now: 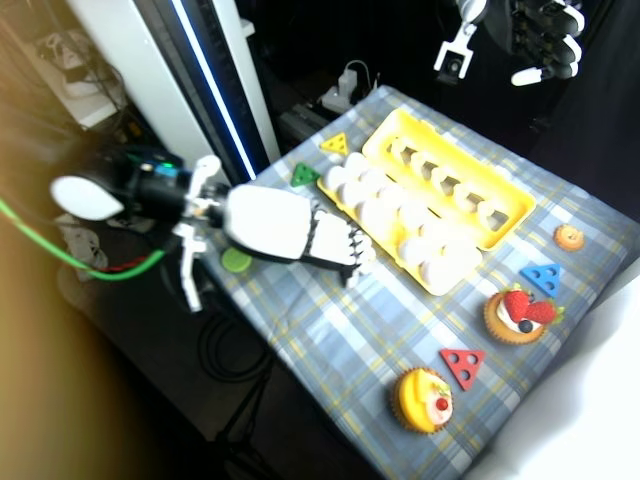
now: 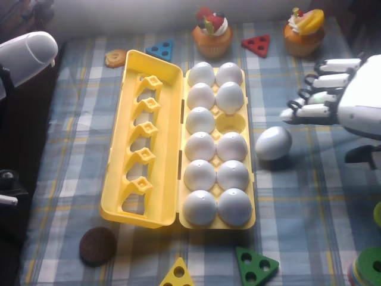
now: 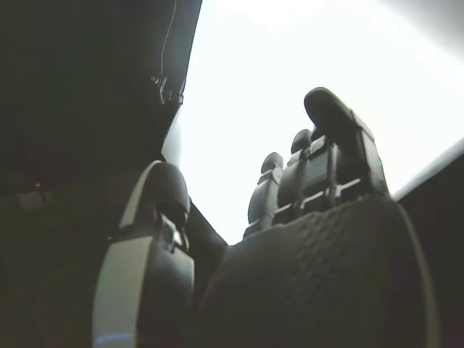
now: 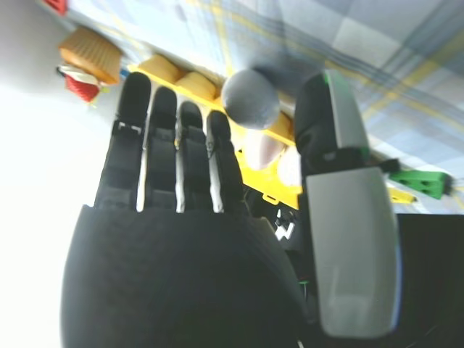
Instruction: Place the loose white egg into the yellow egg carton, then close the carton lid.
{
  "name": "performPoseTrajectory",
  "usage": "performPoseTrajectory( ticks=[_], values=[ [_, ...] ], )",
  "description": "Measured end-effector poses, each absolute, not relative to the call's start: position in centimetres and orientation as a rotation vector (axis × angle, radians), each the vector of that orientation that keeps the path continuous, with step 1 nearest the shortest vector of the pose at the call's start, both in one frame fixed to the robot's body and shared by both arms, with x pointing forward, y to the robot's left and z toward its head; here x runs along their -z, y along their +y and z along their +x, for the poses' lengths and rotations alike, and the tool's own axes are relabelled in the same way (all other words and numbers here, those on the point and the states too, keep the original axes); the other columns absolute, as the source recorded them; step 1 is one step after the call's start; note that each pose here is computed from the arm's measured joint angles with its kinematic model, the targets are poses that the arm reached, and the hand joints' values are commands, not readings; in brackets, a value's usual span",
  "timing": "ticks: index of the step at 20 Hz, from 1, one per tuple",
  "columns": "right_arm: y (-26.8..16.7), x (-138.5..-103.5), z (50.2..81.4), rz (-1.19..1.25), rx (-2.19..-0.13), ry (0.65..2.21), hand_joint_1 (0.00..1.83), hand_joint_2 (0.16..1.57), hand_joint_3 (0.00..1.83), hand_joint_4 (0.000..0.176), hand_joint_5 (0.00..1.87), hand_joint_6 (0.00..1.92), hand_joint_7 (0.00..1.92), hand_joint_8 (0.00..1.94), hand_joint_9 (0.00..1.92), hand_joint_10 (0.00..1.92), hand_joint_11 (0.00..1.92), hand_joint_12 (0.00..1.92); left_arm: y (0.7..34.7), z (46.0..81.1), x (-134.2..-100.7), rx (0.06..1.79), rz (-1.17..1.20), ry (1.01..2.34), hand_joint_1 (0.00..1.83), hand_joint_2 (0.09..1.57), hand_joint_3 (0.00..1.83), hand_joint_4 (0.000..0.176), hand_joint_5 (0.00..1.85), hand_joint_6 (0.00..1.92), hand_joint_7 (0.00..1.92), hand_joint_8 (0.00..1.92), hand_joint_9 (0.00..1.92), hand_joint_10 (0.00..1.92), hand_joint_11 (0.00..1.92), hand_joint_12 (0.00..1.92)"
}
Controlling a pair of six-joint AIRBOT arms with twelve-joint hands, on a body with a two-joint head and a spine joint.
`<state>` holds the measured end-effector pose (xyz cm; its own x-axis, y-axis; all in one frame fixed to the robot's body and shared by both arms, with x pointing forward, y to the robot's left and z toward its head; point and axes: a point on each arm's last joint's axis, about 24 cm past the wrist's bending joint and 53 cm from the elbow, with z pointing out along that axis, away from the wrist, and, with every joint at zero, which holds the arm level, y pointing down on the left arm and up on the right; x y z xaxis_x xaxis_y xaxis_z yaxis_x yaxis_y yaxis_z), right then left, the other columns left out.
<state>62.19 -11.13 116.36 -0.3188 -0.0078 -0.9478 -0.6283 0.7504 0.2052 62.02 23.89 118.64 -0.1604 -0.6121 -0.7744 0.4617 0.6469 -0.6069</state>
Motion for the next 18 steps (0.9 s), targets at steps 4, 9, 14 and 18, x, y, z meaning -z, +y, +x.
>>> performPoseTrajectory(
  ticks=[4, 9, 14, 18],
  values=[
    [-12.0, -117.3, 60.8, -0.528, -0.647, 1.788, 0.93, 1.17, 0.0, 0.0, 0.3, 0.76, 0.54, 0.63, 0.19, 1.25, 0.0, 1.86, 24.2, 62.0, -118.4, 0.939, -0.142, 1.457, 0.45, 1.23, 0.0, 0.114, 0.0, 0.0, 0.0, 0.0, 0.0, 0.0, 0.0, 1.92],
    [-11.5, -118.3, 61.1, -0.502, -0.689, 1.744, 0.91, 1.19, 0.01, 0.0, 0.02, 0.87, 0.16, 0.88, 0.12, 1.31, 0.0, 1.84, 24.2, 61.9, -118.4, 0.942, -0.152, 1.456, 0.43, 1.23, 0.0, 0.108, 0.0, 0.0, 0.0, 0.0, 0.0, 0.0, 0.0, 1.92],
    [-8.9, -117.1, 61.2, -0.426, -0.844, 1.756, 0.9, 1.1, 0.0, 0.0, 0.0, 0.36, 0.04, 0.56, 0.0, 1.08, 0.0, 1.85, 24.2, 61.9, -118.4, 0.942, -0.151, 1.452, 0.41, 1.22, 0.0, 0.131, 0.0, 0.0, 0.0, 0.0, 0.0, 0.0, 0.0, 1.92],
    [-9.3, -115.5, 61.4, -0.317, -0.936, 1.799, 0.88, 1.12, 0.0, 0.0, 0.0, 0.0, 0.04, 0.09, 0.0, 0.7, 0.0, 1.68, 24.5, 62.0, -118.5, 0.937, -0.165, 1.446, 0.42, 1.22, 0.0, 0.142, 0.0, 0.0, 0.0, 0.0, 0.0, 0.0, 0.0, 1.92]
  ],
)
